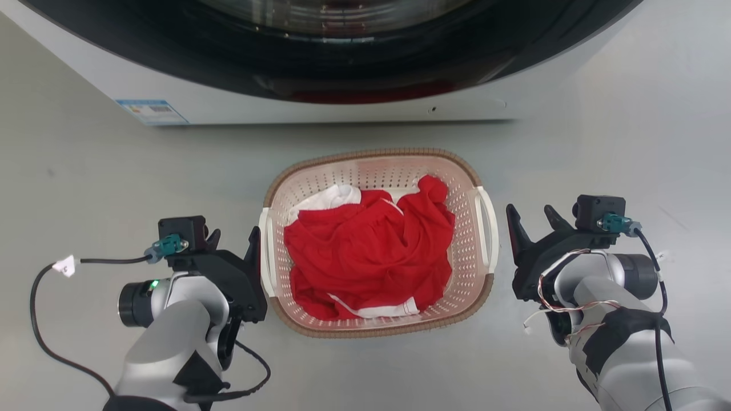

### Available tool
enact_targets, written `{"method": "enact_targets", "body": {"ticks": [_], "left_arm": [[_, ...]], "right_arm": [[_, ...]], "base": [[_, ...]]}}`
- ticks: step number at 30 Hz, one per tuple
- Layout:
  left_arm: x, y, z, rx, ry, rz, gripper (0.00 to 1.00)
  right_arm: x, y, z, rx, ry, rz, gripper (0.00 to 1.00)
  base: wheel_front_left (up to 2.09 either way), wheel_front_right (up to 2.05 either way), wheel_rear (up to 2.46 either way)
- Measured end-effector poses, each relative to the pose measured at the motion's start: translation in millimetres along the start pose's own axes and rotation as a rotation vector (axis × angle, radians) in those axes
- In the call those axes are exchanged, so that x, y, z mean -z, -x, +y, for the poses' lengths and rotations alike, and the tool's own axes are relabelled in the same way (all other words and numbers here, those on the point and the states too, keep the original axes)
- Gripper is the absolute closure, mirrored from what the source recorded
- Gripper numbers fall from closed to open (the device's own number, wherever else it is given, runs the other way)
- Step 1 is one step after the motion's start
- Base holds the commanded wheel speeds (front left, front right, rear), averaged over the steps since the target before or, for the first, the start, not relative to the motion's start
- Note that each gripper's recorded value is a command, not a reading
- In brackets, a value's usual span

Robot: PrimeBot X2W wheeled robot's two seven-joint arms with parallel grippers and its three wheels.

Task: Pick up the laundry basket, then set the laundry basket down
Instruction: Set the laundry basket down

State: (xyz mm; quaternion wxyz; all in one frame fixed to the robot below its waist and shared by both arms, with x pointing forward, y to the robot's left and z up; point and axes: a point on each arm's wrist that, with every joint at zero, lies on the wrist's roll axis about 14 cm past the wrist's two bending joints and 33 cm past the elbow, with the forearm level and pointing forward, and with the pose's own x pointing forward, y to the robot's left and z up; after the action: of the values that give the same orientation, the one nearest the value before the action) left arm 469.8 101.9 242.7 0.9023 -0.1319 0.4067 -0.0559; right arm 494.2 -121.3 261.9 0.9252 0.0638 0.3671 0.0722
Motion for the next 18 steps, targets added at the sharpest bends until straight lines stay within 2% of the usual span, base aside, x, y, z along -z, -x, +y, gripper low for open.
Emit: {"method": "enact_targets", "body": {"ticks": [18], "left_arm": [[-52.2, 55.3, -11.3, 0.017, -0.053, -0.202, 0.00]], "right_arm": [[-46.6, 53.6, 10.4, -0.007, 0.006, -0.157, 0.00]], "base": [[0.00, 0.00, 0.00]]}}
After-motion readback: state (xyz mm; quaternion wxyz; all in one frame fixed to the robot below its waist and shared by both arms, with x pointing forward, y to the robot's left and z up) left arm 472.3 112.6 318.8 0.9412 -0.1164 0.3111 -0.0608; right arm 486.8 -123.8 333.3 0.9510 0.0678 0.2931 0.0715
